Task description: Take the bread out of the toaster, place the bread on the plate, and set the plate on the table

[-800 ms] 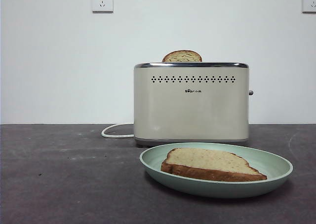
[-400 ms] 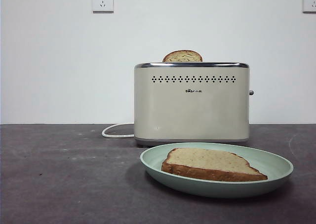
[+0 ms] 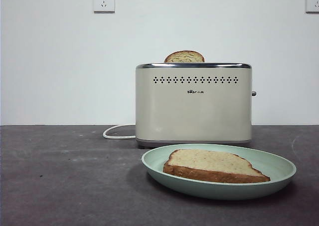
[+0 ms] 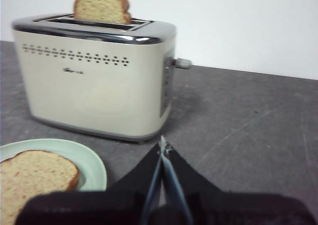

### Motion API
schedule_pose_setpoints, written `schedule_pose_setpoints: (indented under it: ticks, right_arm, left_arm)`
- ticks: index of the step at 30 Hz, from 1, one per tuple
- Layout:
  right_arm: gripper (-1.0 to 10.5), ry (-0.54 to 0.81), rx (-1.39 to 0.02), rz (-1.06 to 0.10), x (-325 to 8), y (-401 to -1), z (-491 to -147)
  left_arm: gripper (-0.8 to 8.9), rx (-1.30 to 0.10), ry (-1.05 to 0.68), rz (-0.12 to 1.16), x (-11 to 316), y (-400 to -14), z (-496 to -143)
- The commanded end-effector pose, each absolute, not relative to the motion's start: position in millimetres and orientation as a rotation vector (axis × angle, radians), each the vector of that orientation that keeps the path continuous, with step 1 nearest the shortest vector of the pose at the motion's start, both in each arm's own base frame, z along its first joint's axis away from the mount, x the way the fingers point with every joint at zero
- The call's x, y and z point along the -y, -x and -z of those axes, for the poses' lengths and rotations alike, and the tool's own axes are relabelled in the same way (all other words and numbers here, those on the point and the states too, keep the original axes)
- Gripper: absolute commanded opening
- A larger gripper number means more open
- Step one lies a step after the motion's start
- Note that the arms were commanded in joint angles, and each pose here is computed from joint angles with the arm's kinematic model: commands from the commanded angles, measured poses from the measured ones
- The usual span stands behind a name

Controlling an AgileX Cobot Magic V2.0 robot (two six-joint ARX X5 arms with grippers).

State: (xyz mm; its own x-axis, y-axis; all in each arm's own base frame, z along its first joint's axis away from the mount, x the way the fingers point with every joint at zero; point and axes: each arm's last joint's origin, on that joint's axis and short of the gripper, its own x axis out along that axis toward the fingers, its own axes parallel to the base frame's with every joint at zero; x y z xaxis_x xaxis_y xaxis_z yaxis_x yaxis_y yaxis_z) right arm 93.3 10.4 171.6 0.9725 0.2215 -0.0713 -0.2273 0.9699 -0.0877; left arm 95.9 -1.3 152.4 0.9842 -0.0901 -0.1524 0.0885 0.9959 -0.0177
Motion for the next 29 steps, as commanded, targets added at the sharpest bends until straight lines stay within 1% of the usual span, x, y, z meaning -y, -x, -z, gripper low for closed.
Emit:
schedule_pose_setpoints:
  ticks: [1, 3, 8, 29]
  right_arm:
    - [0.0, 0.053, -0.075, -0.195, -10, -95, -163]
    - [0.0, 0.042, -0.091, -0.178, -10, -96, -158]
    - [0.0, 0.032, -0.166, -0.179, -10, -95, -149]
    - [0.0, 0.032, -0.167, -0.178, -10, -95, -149]
  left_arm:
    - [-0.04, -0.157, 0.018, 0.082, 1, -96, -149]
    - [-0.04, -0.157, 0.018, 0.082, 1, -96, -149]
    - [-0.04, -0.157, 0.018, 0.082, 1, -96, -149]
    - [-0.04, -0.158, 0.018, 0.082, 1, -96, -149]
